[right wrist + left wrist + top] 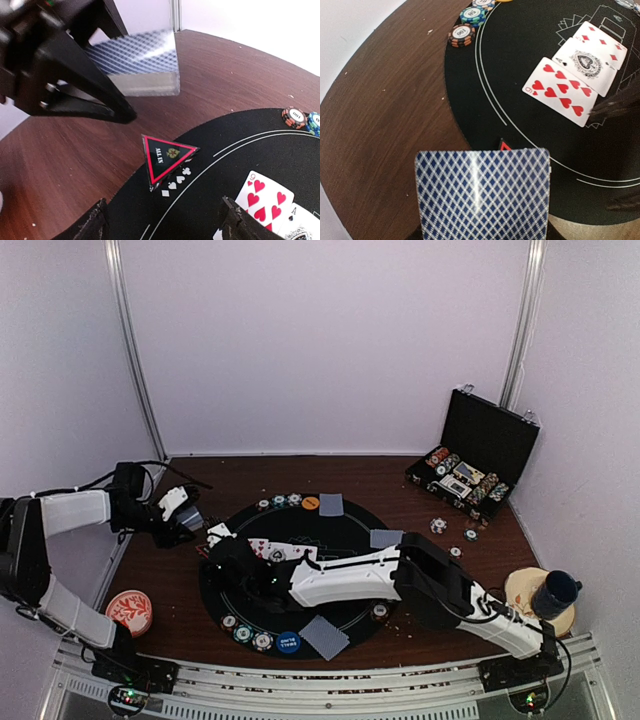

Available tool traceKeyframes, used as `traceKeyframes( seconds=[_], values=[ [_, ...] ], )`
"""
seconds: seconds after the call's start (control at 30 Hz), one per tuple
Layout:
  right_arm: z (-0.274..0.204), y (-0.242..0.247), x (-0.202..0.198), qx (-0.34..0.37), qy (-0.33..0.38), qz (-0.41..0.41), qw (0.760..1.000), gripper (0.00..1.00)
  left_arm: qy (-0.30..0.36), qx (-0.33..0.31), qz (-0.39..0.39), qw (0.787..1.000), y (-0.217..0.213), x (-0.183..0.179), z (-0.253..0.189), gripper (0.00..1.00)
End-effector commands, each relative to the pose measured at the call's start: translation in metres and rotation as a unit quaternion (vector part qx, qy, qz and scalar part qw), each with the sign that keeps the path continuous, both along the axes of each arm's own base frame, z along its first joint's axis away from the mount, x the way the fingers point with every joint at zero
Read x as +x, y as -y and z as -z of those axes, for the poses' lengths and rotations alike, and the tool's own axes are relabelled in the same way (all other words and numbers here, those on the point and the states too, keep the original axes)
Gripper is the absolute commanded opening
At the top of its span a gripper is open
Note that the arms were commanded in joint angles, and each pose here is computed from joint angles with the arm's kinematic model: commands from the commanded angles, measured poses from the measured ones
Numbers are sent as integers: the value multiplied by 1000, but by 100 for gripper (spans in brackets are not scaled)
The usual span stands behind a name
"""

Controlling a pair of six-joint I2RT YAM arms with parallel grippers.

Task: Distribute texas hold em gaming equipment
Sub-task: Move the all-in button on the poker table mat.

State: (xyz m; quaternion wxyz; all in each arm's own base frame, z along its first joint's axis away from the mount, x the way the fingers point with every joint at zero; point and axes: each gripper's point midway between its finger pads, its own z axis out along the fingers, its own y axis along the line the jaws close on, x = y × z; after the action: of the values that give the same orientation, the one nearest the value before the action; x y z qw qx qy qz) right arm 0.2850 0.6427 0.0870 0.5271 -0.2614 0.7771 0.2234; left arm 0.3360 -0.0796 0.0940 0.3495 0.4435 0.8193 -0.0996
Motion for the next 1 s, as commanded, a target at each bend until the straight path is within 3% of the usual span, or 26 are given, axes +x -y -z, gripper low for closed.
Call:
traceKeyframes(
  seconds=[0.0,0.47,0.97],
  values=[
    [-74,-7,-20,69,2,-40,997,76,34,9,-46,998,-14,37,-10,12],
    [-121,60,-54,87,-9,-30,996,79,7,54,-88,995,-34,78,25,11],
    [-105,112,-59,61,-14,0,998,84,-24,81,-38,996,-11,53,53,11]
  ],
)
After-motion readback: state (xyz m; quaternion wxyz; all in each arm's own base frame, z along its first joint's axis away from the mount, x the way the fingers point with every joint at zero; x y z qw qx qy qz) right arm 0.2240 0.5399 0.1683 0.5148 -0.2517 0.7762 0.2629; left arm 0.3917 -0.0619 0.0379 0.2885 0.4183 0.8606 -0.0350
